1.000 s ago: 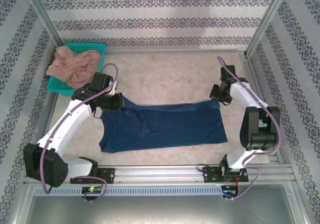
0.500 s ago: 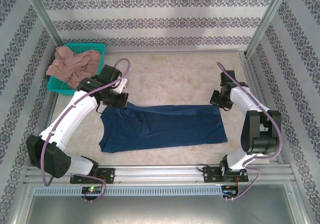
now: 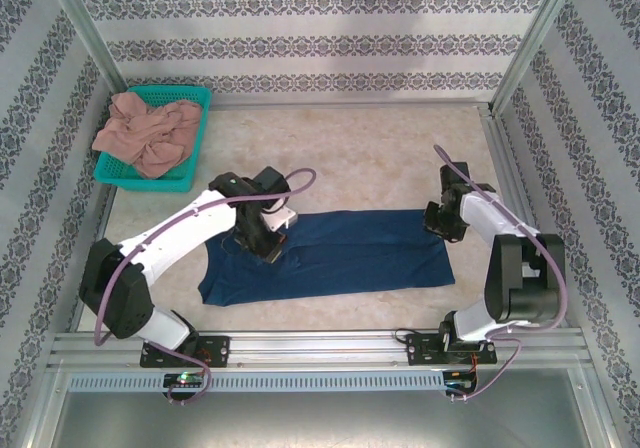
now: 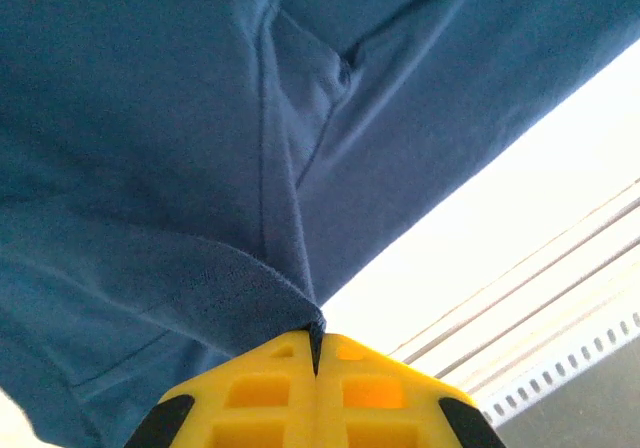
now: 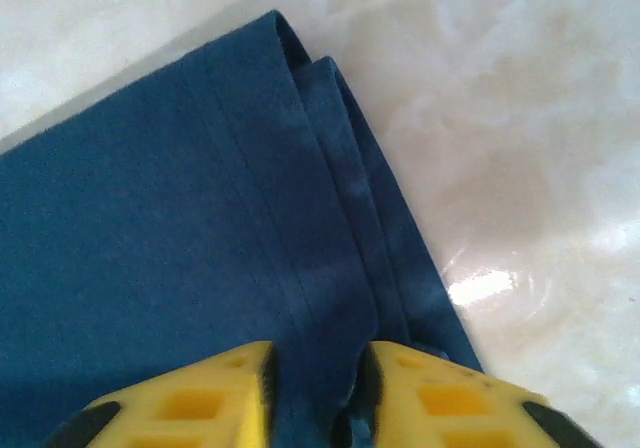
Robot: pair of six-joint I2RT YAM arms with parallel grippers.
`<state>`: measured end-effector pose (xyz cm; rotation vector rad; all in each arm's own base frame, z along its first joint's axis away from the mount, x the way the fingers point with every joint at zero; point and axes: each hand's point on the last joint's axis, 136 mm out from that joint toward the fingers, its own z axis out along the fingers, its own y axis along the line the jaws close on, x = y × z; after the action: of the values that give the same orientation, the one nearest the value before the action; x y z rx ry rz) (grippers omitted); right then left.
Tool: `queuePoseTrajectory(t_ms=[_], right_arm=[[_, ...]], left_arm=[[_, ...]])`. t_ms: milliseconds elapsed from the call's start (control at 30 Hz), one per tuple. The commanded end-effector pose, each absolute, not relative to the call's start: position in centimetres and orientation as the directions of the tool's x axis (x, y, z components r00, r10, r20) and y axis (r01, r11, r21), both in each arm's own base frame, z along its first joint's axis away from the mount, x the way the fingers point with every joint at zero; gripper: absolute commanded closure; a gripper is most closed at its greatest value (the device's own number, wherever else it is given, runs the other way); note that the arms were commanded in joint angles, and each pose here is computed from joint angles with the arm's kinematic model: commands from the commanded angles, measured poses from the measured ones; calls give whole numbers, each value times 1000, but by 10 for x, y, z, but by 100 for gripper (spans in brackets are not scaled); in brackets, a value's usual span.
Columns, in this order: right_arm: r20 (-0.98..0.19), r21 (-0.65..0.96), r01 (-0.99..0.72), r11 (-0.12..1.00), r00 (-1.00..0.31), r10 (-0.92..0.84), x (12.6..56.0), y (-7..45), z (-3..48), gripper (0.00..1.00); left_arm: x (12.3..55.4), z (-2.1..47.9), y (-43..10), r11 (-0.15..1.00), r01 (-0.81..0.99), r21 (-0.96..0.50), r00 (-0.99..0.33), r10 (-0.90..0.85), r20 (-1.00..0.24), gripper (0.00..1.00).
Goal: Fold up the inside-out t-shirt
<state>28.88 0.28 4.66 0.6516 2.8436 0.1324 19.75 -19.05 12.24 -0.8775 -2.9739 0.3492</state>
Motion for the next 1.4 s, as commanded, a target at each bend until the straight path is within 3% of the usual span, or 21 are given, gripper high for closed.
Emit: queuePoseTrajectory(t_ms=[0, 133, 267, 400, 567, 700, 833, 1033, 1367], right_arm=[[-309, 207, 373, 904, -852, 422, 302, 21, 73, 57], [-412, 258, 181, 949, -868, 277, 310, 75, 101, 48], [-462, 410, -59, 910, -874, 151, 297, 156, 115, 42], [-521, 577, -305, 758, -852, 53, 267, 250, 129, 38], [-542, 560, -515, 649, -820, -183, 229, 358, 124, 36], [-507, 561, -588, 583, -801, -319, 202, 420, 107, 37], [-536, 374, -735, 566, -669, -515, 175, 448, 84, 36], [-516, 88, -864, 495, -465, -720, 173, 454, 59, 35], [-422, -69, -889, 453, -385, -821, 186, 448, 25, 39]], left_arm=[[189, 114, -200, 804, 533, -264, -837, 547, -21, 92], [205, 119, -202, 819, 523, -235, -851, 519, -85, 63], [225, 135, -182, 877, 426, -222, -902, 391, -185, 50], [245, 134, -138, 945, 142, -296, -971, 75, -226, 45], [261, 113, -96, 870, -187, -457, -923, -314, -220, 45], [263, 99, -92, 820, -252, -513, -905, -387, -176, 46], [260, 89, -66, 864, -291, -411, -894, -399, -206, 45], [267, 95, -31, 808, -399, -434, -808, -534, -251, 43], [268, 98, -23, 787, -418, -454, -785, -565, -255, 42]])
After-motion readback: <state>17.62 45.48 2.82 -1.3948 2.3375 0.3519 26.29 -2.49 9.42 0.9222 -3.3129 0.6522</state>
